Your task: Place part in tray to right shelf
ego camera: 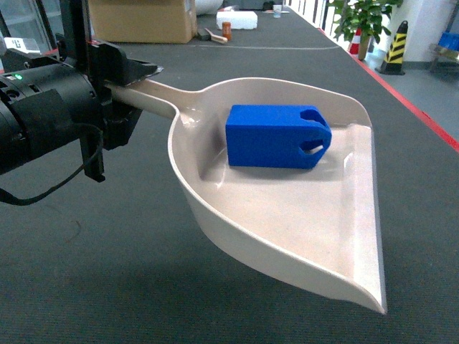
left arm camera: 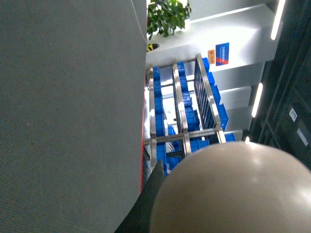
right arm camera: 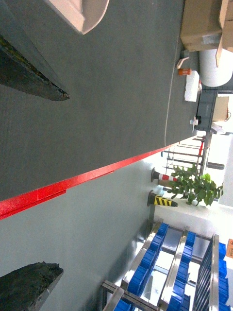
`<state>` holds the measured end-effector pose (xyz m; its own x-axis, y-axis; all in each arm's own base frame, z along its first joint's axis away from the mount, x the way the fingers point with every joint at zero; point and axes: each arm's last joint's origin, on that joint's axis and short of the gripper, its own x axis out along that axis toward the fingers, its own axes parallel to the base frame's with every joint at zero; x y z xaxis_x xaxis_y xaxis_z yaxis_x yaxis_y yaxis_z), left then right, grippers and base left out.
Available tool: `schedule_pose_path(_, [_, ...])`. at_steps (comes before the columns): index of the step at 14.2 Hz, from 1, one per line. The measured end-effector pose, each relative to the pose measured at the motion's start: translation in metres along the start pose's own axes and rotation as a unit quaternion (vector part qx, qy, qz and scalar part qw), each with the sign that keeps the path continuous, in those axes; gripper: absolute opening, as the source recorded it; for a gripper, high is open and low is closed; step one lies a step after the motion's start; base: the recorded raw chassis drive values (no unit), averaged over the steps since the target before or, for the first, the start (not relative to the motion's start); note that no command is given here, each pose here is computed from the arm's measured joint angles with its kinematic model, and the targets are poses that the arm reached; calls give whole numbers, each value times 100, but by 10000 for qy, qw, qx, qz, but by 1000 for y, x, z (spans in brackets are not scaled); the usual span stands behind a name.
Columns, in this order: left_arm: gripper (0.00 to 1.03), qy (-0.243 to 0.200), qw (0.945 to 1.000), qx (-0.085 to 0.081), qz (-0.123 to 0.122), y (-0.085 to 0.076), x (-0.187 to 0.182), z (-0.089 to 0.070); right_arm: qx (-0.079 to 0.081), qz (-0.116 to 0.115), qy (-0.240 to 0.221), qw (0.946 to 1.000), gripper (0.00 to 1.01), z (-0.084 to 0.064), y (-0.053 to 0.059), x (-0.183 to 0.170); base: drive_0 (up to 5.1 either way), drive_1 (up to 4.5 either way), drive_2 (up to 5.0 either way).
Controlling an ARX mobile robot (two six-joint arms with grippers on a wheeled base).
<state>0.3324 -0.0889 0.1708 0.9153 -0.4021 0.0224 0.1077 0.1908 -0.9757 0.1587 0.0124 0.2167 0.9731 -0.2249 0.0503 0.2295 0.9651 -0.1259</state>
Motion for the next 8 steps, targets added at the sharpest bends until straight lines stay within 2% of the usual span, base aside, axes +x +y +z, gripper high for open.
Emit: schedule_pose_path(8, [14,4,10000,1,1,0,0,-1,21,3,-4,10000,98,0,0,0,490,-249,-249])
